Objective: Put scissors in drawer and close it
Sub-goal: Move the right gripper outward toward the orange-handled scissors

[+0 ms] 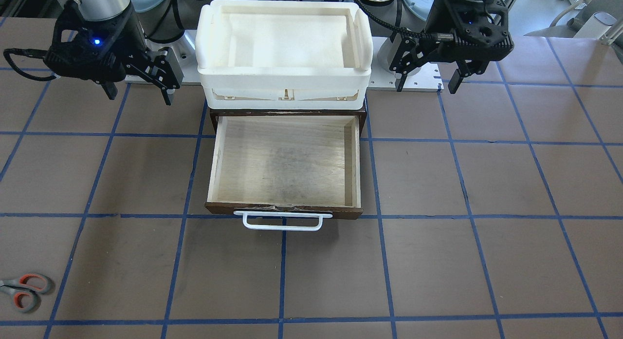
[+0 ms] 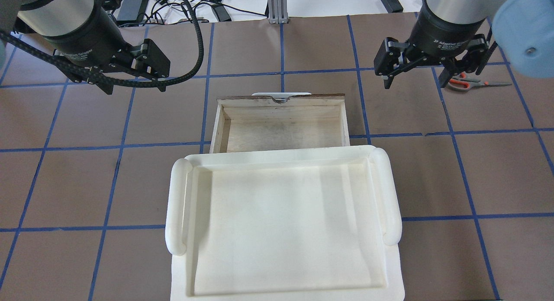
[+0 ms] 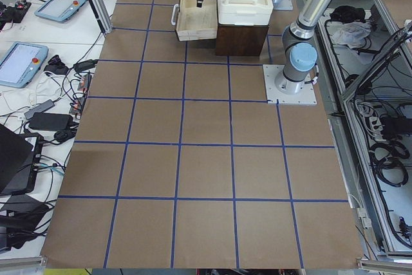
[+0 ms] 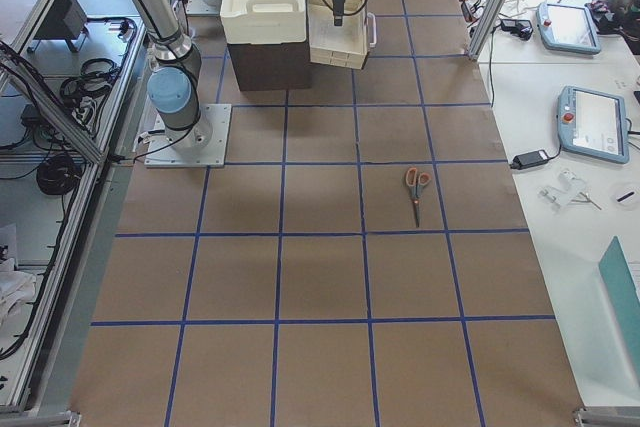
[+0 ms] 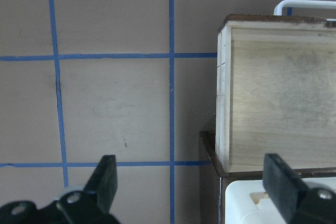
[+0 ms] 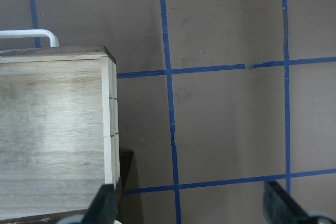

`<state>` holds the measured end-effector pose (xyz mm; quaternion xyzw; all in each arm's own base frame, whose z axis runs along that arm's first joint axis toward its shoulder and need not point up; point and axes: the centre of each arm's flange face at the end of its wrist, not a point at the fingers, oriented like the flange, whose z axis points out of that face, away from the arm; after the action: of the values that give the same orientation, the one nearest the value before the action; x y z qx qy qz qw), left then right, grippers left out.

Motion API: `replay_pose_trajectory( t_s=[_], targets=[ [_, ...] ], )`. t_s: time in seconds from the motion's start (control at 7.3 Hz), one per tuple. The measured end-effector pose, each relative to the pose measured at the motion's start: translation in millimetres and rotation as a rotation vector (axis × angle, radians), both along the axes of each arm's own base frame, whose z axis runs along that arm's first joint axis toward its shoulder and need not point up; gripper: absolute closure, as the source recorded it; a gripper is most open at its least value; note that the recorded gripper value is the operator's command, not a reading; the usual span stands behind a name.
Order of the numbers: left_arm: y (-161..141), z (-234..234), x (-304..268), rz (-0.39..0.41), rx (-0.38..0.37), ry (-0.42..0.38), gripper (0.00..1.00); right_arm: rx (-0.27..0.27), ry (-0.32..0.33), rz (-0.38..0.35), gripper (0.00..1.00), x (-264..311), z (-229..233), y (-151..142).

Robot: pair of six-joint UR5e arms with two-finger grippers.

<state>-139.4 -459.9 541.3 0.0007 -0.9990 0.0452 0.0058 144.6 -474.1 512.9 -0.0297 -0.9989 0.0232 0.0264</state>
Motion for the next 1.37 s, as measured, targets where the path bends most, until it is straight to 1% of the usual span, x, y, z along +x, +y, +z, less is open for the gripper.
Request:
replay_pose_trajectory(
  t_s=[0.27, 0.41, 0.55, 0.69, 0.82, 1.1, 1.23, 1.37],
  targets=[
    [2.8, 2.9, -0.8, -0.002, -0.005, 0.001, 0.0, -0.003, 0.0, 0.027, 0.0, 0.4, -0.3, -1.3],
    [3.7, 3.7, -1.1, -0.003, -0.007, 0.001, 0.0, -0.005, 0.002, 0.074, 0.0, 0.4, -0.6, -2.5],
    [4.4, 4.1, -1.7, -0.004, -0.007, 0.0, 0.0, -0.017, 0.01, 0.163, 0.0, -3.2, -0.7, -7.2],
    [5.0, 4.6, -1.7, -0.004, -0.007, 0.0, 0.0, -0.034, 0.025, 0.273, 0.0, -16.5, -0.5, -16.1],
    [5.2, 4.4, -1.7, -0.004, -0.006, -0.001, 0.0, -0.043, 0.039, 0.372, 0.0, -45.7, -0.4, -26.8],
    [5.7, 4.4, -1.6, -0.004, -0.006, -0.002, 0.0, -0.036, 0.062, 0.546, 0.0, -119.0, -3.7, -43.1],
    [7.6, 5.9, -1.3, -0.004, -0.007, -0.003, 0.0, -0.032, 0.081, 0.647, 0.0, -143.6, -12.9, -55.3],
    [9.6, 7.3, -1.1, -0.003, -0.007, -0.004, 0.0, -0.024, 0.092, 0.731, 0.0, -165.9, -27.7, -70.2]
  ],
)
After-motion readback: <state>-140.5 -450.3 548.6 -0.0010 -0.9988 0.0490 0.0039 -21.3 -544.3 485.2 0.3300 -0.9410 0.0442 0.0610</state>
